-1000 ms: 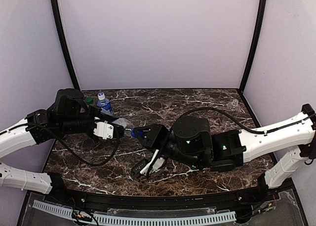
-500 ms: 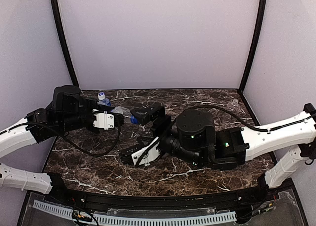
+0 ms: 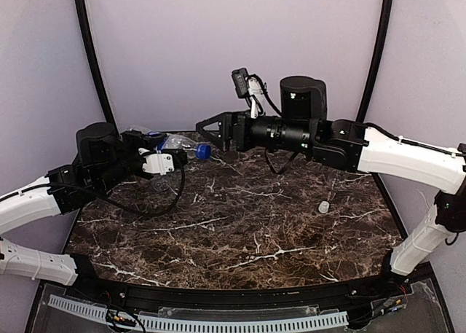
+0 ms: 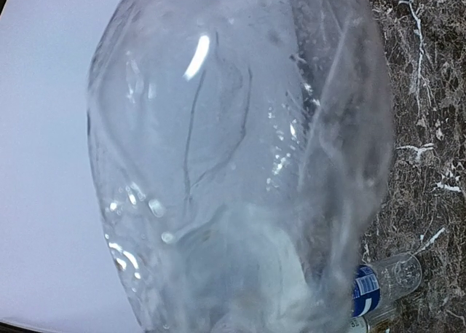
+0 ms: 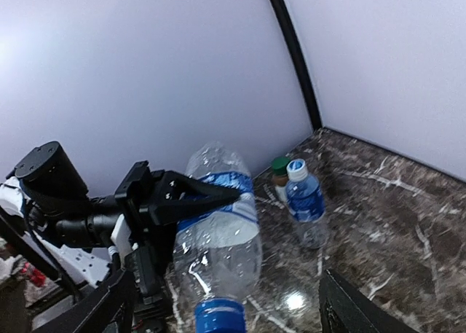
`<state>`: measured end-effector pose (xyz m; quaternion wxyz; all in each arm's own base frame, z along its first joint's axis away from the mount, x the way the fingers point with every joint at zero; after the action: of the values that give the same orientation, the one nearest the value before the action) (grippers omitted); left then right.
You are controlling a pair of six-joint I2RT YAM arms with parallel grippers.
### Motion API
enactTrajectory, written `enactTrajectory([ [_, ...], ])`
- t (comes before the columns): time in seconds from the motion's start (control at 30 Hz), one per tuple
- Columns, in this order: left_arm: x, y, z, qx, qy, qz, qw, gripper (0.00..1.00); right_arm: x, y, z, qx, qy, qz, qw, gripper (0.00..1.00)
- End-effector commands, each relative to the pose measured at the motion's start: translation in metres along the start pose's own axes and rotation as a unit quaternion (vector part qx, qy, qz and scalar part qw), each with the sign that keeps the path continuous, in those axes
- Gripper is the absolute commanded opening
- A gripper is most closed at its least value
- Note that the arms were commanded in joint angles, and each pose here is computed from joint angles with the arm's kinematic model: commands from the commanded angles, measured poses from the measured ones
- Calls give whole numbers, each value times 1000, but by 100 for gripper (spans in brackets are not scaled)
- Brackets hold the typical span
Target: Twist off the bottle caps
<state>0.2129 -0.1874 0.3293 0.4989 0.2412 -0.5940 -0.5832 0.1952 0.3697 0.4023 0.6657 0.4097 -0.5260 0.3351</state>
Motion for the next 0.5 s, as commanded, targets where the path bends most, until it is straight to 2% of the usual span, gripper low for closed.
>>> enactTrajectory([
  [0.0, -2, 5, -1, 23, 7, -9, 1000, 22, -22, 14, -12, 65, 59, -127, 988, 83],
  [0.1, -2, 3, 0, 21, 6, -10, 1000, 22, -29, 12, -15, 60, 68, -131, 987, 78],
  [0.3, -2, 2, 0, 19, 4, -10, 1000, 22, -35, 15, -23, 84, 80, -129, 985, 52],
  [0.47, -2, 4, 0, 23, 6, -11, 1000, 22, -43, 14, -26, 81, 97, -135, 983, 51],
])
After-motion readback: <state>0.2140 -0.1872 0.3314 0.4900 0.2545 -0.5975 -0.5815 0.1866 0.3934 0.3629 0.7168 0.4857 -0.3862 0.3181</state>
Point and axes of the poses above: each gripper's point midway between its finger pads, its own z axis back along the fingers, its own y axis along the line the jaws close on, x = y × z, the point moved 8 cm from there along z, back along the fingers, and after that the axes turned 10 degrees about z, right-handed, at the moved point
